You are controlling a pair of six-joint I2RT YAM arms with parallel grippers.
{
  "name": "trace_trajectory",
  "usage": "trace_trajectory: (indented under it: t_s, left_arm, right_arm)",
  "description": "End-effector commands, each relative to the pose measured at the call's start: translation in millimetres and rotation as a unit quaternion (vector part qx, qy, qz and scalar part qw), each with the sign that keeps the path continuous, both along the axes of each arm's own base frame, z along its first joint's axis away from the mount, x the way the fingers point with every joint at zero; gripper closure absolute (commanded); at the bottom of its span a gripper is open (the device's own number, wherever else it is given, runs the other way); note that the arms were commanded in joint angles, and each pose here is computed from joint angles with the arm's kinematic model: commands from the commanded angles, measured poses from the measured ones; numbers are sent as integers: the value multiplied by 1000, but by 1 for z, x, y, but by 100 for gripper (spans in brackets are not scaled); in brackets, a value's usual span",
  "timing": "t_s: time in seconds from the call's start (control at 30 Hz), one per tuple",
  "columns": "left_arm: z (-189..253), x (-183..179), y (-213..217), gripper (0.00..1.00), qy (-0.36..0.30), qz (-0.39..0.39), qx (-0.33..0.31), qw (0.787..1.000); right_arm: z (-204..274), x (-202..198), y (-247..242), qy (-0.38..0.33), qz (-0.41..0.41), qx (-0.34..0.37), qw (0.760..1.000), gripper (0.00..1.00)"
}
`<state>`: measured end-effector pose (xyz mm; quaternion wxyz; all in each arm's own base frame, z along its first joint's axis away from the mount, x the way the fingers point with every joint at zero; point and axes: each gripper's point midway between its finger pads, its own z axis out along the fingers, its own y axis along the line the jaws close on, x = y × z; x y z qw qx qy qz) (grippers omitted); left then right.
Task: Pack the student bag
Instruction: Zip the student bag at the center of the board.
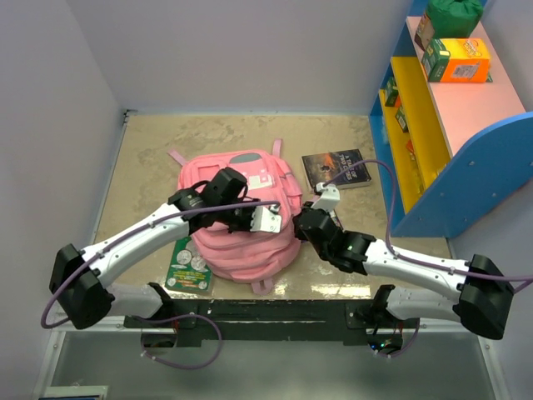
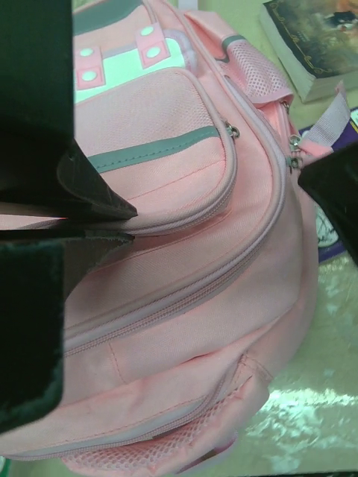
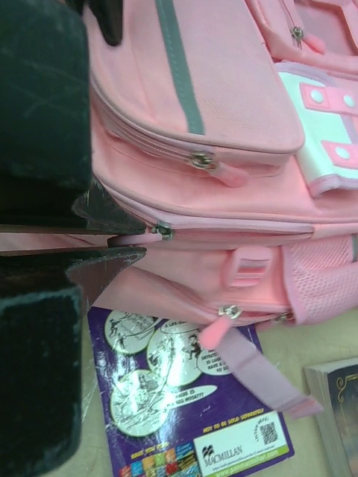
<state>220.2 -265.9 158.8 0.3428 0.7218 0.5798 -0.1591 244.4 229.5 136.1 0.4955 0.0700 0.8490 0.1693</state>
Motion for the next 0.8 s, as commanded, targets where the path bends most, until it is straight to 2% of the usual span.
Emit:
trace_trajectory:
  t_s: [0.0,0.27,0.5,0.6,0.63,0.73,0.77]
  left_arm:
    - [14,-57,23,100,31,-116,12,993]
    - [26,-87,29,100,49,-196,3,979]
    - [33,-87,29,100,44,-191,-2,981]
    - [39,-79,28,100,32,-165,-8,986]
    - [42,-77,28,100,27,-158,-10,987]
    - [57,-64,26,100,2,-127,-17,992]
    - [62,-60,25,100,-3,-115,-19,993]
  right_arm:
    - [14,29,-16,-36,-26,-24,999,100]
    - [8,71,-5,-50,-25,-53,997,100]
    - [21,105,13,-68,-29,-57,996,99]
    - [34,101,7,-79,-33,-46,995,79]
    - [28,96,2,-79,-32,-48,995,65]
    - [26,84,-10,-89,-28,-42,995,43]
    - [25,82,-12,-90,-25,-42,995,40]
